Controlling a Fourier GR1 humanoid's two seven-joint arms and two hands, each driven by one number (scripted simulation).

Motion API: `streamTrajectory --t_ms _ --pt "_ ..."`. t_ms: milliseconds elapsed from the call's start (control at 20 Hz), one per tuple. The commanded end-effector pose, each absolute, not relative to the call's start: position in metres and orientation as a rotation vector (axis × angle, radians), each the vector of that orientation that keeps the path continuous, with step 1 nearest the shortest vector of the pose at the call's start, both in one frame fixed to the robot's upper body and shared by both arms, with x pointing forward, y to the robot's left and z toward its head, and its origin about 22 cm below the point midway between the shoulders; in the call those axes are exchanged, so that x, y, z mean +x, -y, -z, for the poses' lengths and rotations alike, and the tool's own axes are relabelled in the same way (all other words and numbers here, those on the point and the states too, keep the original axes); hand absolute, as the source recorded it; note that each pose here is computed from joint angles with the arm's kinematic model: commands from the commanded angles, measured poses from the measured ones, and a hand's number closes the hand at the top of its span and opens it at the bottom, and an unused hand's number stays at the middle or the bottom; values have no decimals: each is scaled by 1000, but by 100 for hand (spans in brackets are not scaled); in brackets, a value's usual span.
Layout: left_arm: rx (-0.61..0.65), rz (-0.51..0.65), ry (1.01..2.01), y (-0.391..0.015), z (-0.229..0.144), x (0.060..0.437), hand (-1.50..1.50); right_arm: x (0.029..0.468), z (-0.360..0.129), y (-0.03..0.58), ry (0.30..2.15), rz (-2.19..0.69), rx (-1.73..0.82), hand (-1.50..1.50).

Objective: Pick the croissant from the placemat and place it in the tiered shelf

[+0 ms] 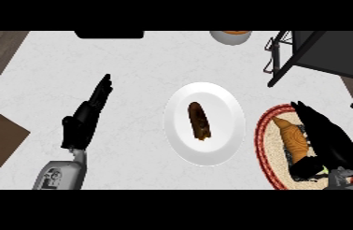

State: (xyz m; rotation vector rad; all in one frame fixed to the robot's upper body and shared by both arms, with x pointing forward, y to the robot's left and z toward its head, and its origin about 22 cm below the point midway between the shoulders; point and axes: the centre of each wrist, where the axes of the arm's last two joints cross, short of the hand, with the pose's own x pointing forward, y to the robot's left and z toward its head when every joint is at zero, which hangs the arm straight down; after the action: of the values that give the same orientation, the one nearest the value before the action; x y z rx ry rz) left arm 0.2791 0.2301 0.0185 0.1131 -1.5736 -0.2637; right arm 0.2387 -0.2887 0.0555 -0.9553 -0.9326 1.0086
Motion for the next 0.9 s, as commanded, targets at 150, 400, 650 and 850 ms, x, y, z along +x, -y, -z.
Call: streamTrajectory --t_ms 150,400,650,850 --pt "124 252 1589 -219 0 256 0 245 -33 323 913 -1007 -959 -150" --pt "95 250 1564 -216 -18 282 0 250 -28 296 926 -1007 -920 -150" --pt "104 248 1573 -221 -20 280 0 241 -39 303 899 -1053 -916 -150" --pt "104 259 1572 -216 -24 278 0 244 -22 305 831 -1147 -913 150"
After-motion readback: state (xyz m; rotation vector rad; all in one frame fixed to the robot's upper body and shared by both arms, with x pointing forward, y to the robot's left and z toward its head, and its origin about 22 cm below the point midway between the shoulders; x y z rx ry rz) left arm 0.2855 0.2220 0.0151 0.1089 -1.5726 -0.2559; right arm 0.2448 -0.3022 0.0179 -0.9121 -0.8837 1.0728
